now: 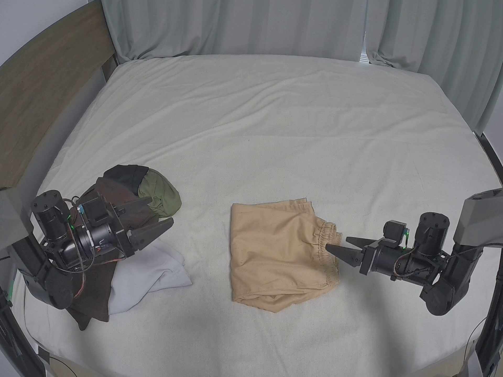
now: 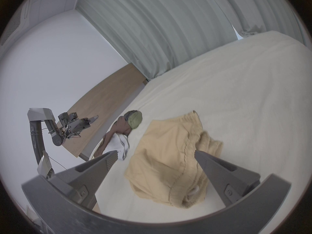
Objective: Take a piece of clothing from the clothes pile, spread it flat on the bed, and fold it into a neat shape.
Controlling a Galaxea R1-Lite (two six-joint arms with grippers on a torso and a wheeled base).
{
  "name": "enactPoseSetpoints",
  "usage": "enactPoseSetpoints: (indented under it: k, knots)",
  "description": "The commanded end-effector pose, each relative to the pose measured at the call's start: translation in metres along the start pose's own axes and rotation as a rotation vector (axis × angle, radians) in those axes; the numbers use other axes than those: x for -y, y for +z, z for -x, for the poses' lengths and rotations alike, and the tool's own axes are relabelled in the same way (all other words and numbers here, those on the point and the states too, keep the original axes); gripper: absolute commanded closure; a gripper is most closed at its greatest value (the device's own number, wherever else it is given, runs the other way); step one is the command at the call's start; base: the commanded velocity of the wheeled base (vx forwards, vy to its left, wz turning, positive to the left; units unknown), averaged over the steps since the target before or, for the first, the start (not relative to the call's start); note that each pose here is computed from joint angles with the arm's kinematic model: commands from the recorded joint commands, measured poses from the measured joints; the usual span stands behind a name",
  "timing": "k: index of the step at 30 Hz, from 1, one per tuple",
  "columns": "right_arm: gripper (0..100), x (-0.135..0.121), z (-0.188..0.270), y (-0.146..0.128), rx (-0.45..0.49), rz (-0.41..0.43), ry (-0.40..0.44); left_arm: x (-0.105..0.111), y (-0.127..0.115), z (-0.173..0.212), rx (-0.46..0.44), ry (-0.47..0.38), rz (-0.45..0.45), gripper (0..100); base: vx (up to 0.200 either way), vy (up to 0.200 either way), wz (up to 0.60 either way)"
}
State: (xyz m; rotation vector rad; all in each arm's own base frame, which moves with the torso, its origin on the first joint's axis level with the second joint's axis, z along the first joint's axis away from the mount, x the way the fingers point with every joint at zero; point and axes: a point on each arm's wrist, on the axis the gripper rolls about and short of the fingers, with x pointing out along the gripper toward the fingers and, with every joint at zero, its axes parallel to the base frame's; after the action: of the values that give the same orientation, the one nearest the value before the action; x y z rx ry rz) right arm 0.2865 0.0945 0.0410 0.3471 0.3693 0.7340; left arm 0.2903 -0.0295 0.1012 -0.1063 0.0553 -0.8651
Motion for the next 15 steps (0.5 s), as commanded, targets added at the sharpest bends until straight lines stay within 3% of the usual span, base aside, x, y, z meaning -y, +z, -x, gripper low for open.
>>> enactPoseSetpoints:
  k: [1, 15]
  knots:
    - [0, 0.018, -0.005, -0.028, -0.089, -0.062, -0.047, 0.009, -0.009, 0.003, -0.035, -0.011, -0.012, 0, 0.000, 0.000, 0.00]
    - [0, 0.038, -0.014, -0.071, -0.212, -0.146, -0.118, 0.008, -0.009, 0.003, -0.032, -0.013, -0.018, 0, 0.000, 0.000, 0.00]
